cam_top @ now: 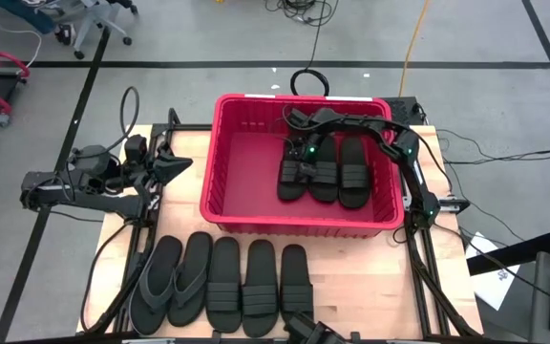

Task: Pick and place slides into bin
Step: Put the black slide into the red container, then adjust the red container

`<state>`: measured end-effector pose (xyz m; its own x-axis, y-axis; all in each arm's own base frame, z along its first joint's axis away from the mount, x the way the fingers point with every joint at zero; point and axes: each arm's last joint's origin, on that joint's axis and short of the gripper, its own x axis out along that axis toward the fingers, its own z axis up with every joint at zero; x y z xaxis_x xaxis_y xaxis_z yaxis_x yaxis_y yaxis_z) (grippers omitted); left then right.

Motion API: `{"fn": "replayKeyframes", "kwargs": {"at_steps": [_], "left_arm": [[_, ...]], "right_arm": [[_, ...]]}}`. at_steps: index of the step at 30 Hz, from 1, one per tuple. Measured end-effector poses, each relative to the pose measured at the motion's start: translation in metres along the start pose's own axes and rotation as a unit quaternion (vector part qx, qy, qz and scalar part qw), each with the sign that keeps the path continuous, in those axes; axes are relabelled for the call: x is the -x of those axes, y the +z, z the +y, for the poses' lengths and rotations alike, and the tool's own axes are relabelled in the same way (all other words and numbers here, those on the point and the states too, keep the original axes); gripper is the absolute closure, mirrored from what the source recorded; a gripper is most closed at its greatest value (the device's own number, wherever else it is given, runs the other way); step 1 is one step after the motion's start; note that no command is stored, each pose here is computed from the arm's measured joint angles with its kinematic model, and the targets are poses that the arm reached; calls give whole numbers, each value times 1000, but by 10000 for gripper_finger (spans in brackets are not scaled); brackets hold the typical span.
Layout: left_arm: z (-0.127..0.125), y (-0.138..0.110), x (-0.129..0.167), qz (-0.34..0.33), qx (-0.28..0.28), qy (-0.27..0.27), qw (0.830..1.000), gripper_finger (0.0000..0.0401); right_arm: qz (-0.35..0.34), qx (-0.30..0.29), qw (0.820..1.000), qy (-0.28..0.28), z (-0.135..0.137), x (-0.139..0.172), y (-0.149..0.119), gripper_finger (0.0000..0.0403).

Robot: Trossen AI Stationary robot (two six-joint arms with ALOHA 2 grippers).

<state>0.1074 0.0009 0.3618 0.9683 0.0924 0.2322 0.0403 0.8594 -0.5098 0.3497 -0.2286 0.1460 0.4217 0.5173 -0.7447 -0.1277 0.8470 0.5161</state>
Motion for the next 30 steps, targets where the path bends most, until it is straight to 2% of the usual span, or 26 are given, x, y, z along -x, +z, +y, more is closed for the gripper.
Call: {"fn": "replayKeyframes", "kwargs": {"at_steps": [6, 15, 21, 26, 30], "left_arm": [[0, 0, 0, 2, 5, -3, 1000, 375], [0, 0, 0, 2, 4, -3, 1000, 375], [0, 0, 0, 2, 4, -4, 1000, 375], [0, 0, 0, 3, 4, -4, 1000, 375], [0, 0, 0, 3, 4, -4, 1000, 375]], "right_arm": [[-2, 2, 1000, -10, 5, 7, 2, 126], [-8, 7, 1000, -26, 14, 18, 7, 124], [-32, 29, 996, -80, 31, 44, 17, 124], [-53, 21, 991, -125, 58, 72, 24, 124], [-94, 24, 990, -98, 102, 100, 27, 138]]}}
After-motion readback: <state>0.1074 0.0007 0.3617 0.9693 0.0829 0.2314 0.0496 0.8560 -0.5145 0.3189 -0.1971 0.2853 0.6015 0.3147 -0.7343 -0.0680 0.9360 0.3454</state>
